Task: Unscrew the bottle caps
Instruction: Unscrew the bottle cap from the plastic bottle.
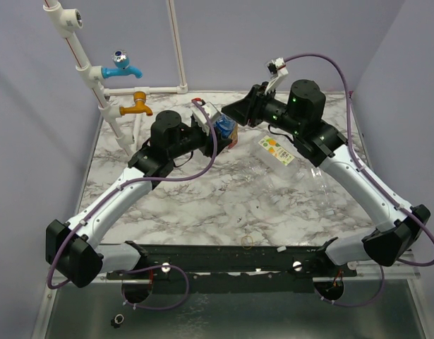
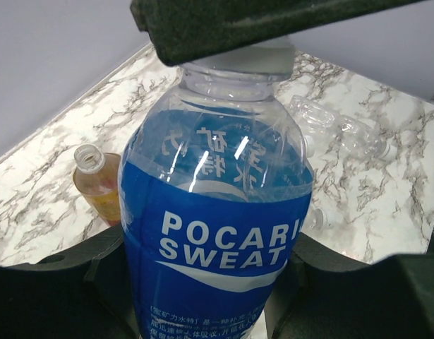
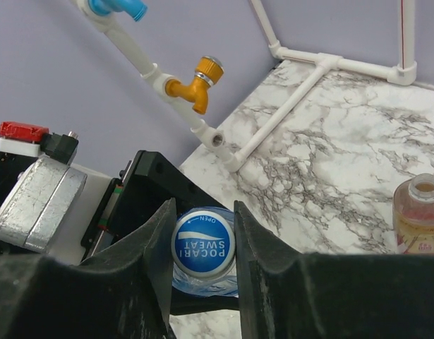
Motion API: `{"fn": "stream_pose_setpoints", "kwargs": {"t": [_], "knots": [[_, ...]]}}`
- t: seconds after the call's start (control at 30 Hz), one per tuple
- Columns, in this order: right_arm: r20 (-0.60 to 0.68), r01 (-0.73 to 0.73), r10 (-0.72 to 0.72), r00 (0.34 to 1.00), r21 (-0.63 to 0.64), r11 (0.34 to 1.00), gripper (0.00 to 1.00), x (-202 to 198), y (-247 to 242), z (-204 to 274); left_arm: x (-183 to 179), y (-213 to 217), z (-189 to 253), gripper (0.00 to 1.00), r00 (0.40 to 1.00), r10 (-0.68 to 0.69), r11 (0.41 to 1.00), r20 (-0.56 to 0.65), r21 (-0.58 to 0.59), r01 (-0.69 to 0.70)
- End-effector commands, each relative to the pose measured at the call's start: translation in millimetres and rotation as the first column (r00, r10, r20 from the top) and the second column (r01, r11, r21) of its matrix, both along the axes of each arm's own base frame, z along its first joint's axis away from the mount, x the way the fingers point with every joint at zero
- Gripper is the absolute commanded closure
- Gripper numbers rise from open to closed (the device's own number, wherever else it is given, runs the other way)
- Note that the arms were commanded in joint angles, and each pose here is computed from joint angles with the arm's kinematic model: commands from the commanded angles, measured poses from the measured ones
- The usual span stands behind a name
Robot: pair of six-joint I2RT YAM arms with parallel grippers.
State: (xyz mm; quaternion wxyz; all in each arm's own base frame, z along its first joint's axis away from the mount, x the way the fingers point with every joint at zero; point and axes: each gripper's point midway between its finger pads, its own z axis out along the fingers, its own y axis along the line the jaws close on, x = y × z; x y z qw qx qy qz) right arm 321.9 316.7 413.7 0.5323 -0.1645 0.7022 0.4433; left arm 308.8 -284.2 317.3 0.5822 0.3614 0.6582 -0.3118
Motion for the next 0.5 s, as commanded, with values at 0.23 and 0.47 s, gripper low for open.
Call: {"fn": "stream_pose_setpoints", "kwargs": {"t": [0.23, 0.47], "knots": [[0.418, -0.472, 0.443, 0.793, -0.039, 0.881, 0.95, -119, -5, 61, -113, -26, 24, 1.00, 0.817, -0.564, 0.823, -0.120, -0.164, 0.544], [0.442, -0.655, 0.632, 0.637, -0.122, 0.745, 0.95, -164, -9, 53, -137, -23, 30, 1.00, 0.735, -0.664, 0.746, -0.139, -0.191, 0.638]]}}
